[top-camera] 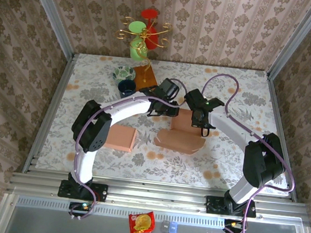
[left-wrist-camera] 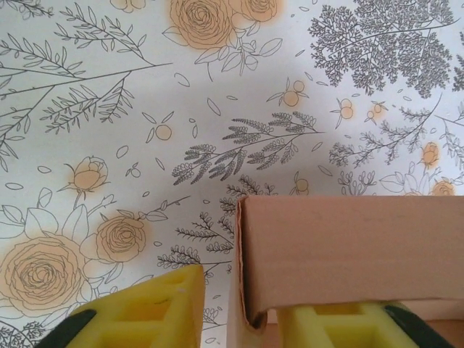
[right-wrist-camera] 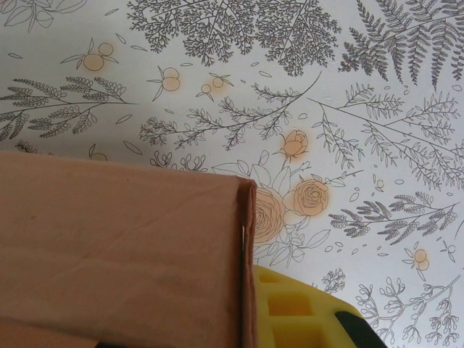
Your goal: Fold the paper box
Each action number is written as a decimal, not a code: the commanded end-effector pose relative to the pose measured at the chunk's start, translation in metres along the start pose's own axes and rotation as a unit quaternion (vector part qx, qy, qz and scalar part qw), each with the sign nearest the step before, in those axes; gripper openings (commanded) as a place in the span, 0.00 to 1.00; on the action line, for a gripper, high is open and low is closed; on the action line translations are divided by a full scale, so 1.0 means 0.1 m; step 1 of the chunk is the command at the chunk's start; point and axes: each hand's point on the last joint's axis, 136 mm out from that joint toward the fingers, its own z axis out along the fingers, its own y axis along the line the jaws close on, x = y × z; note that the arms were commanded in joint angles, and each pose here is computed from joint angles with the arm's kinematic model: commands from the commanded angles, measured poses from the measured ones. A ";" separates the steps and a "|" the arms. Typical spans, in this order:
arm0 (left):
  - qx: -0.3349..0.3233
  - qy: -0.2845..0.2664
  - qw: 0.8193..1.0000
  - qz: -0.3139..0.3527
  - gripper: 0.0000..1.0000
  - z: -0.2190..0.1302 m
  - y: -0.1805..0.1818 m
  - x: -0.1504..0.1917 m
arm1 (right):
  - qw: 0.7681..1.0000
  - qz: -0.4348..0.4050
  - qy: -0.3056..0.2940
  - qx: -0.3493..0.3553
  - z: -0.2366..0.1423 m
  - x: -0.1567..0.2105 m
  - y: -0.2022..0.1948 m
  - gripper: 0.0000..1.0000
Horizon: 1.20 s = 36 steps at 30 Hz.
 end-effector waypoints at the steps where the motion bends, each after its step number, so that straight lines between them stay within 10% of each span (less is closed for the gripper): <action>1: 0.019 -0.015 1.000 0.016 0.24 -0.11 -0.10 -0.12 | 1.000 0.003 0.009 0.011 -0.01 0.01 -0.04 0.00; 10: 0.002 -0.005 0.999 0.034 0.28 -0.06 -0.09 -0.06 | 1.000 0.009 0.012 0.008 0.02 0.00 -0.04 0.00; 26: 0.017 -0.098 0.995 -0.017 0.48 -0.95 -0.03 -0.51 | 0.990 0.112 0.080 -0.041 0.24 0.10 -0.19 0.00; 36: 0.013 -0.052 0.997 -0.059 0.44 -1.05 0.32 -0.30 | 0.921 0.337 0.183 -0.064 0.46 0.43 -0.50 0.00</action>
